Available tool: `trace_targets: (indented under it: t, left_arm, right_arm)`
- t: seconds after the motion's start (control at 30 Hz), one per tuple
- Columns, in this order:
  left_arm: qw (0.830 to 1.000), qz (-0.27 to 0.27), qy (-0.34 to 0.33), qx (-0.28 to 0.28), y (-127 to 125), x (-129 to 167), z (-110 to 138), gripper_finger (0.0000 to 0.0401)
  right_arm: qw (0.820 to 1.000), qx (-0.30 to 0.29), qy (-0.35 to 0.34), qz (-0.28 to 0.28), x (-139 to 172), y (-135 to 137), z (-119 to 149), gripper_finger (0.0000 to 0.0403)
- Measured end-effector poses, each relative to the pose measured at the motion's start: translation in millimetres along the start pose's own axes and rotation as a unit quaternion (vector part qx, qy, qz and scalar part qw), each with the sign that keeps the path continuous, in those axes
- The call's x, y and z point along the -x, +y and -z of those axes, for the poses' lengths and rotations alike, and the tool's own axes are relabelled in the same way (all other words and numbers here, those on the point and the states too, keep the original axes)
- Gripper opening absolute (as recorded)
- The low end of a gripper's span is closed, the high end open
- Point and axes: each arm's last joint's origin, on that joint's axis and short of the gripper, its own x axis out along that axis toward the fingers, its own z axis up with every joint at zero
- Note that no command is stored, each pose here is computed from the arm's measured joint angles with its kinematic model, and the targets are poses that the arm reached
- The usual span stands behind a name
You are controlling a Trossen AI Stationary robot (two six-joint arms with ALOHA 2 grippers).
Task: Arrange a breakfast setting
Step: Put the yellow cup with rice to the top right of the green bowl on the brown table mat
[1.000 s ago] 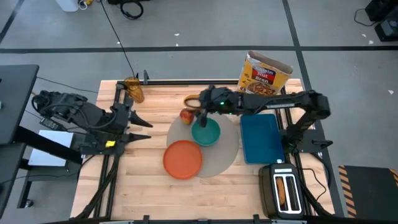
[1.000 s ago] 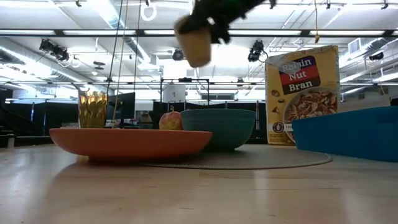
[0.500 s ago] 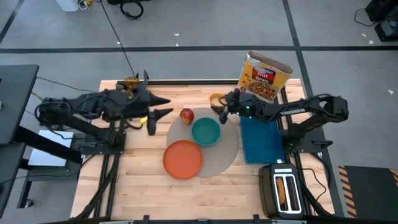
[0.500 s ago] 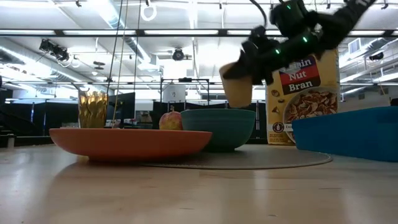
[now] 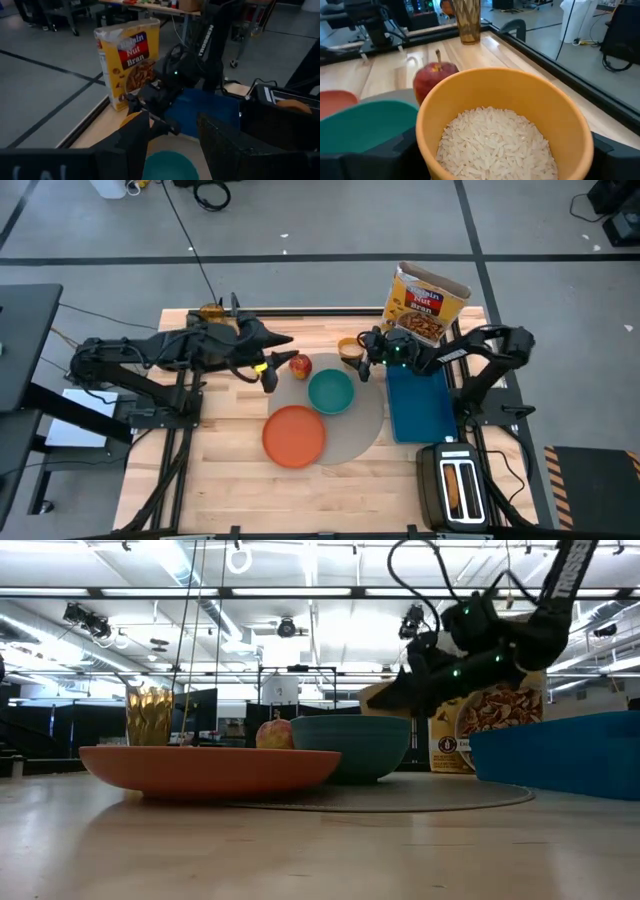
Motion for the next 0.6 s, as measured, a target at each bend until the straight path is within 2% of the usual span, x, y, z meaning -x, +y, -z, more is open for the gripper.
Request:
trace_targets:
  t: [0.27, 0.5, 0.6]
  left_arm:
    - [0.999, 0.005, -0.034, 0.027, -0.1, 1.6, -7.4, 0.0172]
    - [0.998, -0.015, -0.039, 0.044, 6.3, 0.3, -9.3, 0.0172]
    - [0.998, -0.021, -0.039, 0.045, 9.3, -0.6, -9.8, 0.0172]
  right_arm:
    - [1.000, 0.014, -0.017, -0.003, -14.0, -9.1, 20.9, 0.0328]
    - [1.000, 0.031, -0.005, 0.002, -16.1, -15.3, 29.2, 0.0328]
    - [0.999, 0.036, -0.005, 0.001, -16.0, -15.3, 29.0, 0.0344]
